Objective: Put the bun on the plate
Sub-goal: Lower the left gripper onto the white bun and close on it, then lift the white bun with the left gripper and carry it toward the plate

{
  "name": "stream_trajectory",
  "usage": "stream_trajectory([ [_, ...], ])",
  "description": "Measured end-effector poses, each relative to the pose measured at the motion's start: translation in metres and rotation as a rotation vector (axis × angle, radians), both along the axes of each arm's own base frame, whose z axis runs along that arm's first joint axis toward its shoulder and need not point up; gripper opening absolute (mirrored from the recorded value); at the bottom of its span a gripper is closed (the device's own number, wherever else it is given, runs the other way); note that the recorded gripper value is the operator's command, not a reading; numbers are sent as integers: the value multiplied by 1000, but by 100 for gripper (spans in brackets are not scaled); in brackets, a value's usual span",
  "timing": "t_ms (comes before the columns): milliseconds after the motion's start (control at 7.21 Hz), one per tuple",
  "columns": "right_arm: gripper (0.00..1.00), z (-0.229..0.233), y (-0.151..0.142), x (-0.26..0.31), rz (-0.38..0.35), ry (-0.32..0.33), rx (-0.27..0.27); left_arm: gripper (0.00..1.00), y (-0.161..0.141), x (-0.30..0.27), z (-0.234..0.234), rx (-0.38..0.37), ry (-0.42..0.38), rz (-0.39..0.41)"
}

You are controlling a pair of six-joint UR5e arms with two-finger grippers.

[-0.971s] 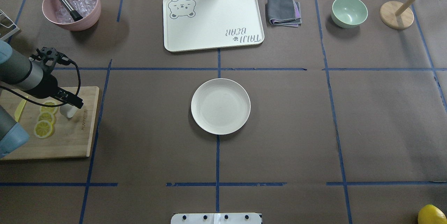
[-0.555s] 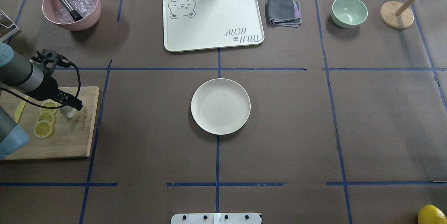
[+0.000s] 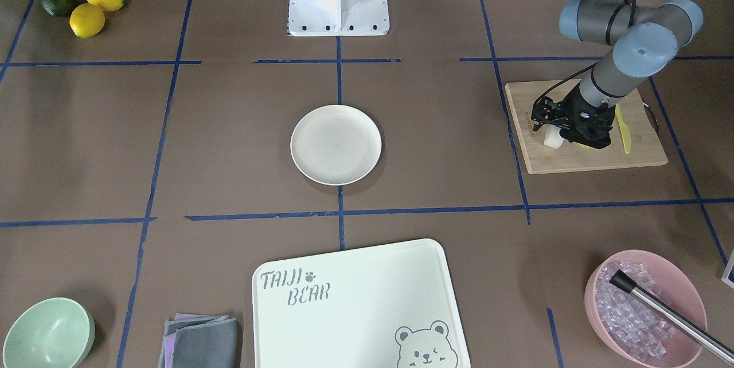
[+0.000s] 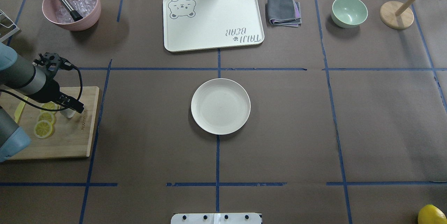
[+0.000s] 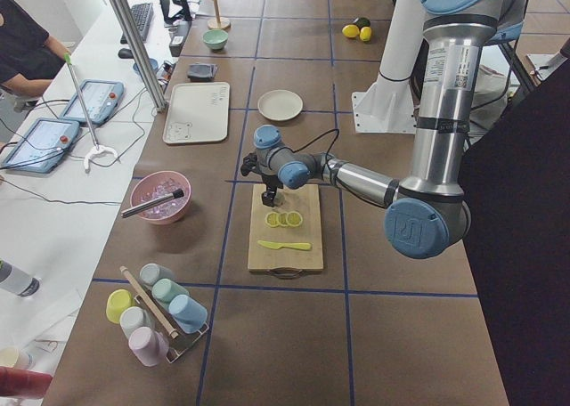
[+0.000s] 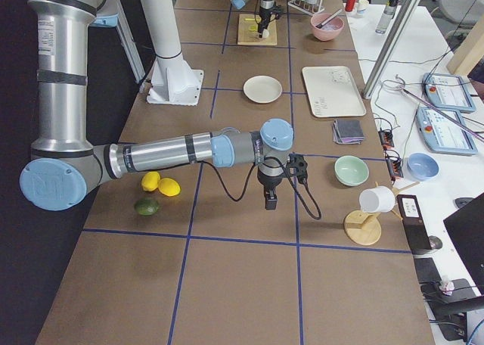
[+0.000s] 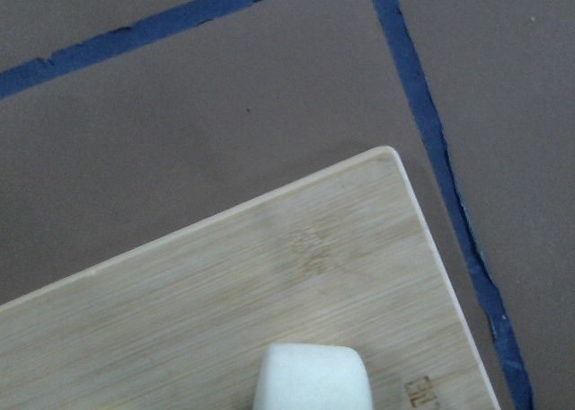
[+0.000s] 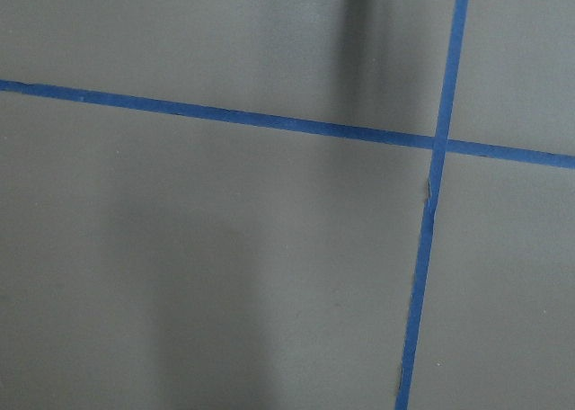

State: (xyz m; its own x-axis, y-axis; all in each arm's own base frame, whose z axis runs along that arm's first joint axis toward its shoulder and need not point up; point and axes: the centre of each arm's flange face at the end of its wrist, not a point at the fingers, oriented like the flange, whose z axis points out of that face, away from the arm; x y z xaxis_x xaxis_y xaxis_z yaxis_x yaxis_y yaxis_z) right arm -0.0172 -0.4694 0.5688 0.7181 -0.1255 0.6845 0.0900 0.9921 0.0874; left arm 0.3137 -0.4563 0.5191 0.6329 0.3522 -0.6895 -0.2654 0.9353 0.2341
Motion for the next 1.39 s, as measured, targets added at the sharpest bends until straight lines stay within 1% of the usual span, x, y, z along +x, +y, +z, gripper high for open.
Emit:
stream_trajectory([
  [277, 100, -1, 0, 0, 0, -3, 1, 50, 1, 0, 1, 0, -1, 4],
  [416, 100, -2, 0, 0, 0, -4, 2, 45, 2, 0, -1, 3, 2, 5],
  [555, 100, -2, 0, 0, 0, -3, 2, 41, 2, 1, -5, 7, 7, 5],
  [971, 100, -1, 0, 0, 0, -3, 3, 40, 1, 2, -27, 29, 38, 1],
  [1109, 100, -1, 0, 0, -1, -4, 3, 40, 1, 3, -51, 38, 68, -16],
  [1248, 100, -1, 0, 0, -1, -4, 2, 40, -4, 11, -87, 31, 113, -54],
  [1387, 100, -1, 1, 0, -1, -4, 2, 40, -6, 33, -132, -3, 170, -96],
])
